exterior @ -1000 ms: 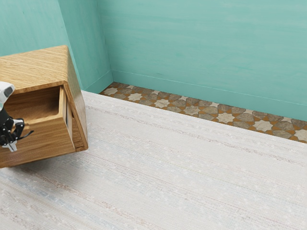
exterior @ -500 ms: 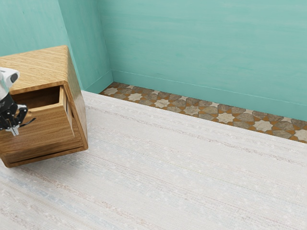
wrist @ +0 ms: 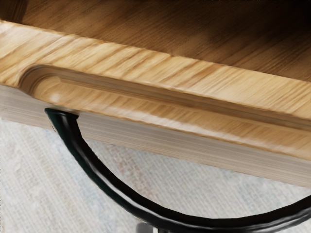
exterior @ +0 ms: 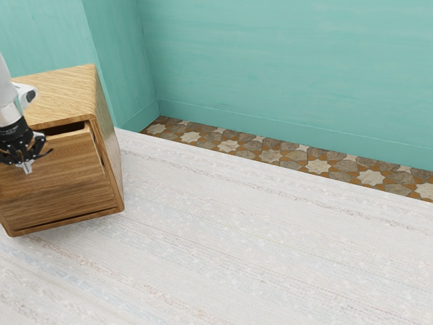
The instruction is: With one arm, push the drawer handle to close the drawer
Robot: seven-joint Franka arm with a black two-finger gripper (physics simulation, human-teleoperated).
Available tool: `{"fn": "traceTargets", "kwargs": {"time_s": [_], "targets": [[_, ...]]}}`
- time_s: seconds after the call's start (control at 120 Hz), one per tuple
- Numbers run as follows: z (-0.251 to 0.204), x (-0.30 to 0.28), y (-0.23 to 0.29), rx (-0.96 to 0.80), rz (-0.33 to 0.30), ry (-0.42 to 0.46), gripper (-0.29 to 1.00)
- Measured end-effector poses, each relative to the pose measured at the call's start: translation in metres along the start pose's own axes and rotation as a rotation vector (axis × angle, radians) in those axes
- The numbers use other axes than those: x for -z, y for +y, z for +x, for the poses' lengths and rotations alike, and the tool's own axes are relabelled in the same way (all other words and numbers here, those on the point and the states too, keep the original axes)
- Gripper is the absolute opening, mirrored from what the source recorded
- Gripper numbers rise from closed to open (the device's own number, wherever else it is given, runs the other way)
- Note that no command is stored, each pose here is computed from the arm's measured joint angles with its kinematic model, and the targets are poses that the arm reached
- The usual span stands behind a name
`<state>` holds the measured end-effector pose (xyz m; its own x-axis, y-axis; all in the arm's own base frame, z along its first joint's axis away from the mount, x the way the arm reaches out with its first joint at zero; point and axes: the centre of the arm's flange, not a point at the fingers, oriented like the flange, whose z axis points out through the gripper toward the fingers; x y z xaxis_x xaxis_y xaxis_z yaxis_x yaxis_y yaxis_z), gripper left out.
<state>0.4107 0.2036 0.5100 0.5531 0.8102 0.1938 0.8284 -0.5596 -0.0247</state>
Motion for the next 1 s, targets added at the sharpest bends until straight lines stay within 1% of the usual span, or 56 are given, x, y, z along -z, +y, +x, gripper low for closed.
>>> {"fn": "traceTargets", "kwargs": {"time_s": [0.225,0.35,0.4,0.45,0.567,0.617,0.65,0.683,0.742,0.767,0.783,0.842,0.917,1.0], "targets": [[0.033,-0.003,0.003,-0.002,-0.006,0.002,-0.08],[0.043,-0.005,0.01,-0.025,-0.016,0.001,-0.08],[0.043,-0.004,0.01,-0.034,-0.029,-0.001,-0.08],[0.032,0.001,0.01,-0.048,-0.058,-0.007,-0.08],[-0.03,0.023,0.021,-0.126,-0.143,-0.014,-0.08],[-0.066,0.052,0.047,-0.164,-0.188,0.0,-0.08],[-0.087,0.076,0.067,-0.172,-0.221,0.009,-0.03],[-0.094,0.102,0.086,-0.155,-0.251,0.007,0.05],[-0.099,0.148,0.124,-0.12,-0.291,-0.027,0.18],[-0.105,0.165,0.141,-0.117,-0.298,-0.048,0.24],[-0.112,0.173,0.15,-0.12,-0.295,-0.058,0.27],[-0.134,0.185,0.168,-0.134,-0.25,-0.066,0.38],[-0.147,0.183,0.174,-0.099,-0.206,-0.085,0.47],[-0.155,0.172,0.171,-0.042,-0.164,-0.11,0.55]]}}
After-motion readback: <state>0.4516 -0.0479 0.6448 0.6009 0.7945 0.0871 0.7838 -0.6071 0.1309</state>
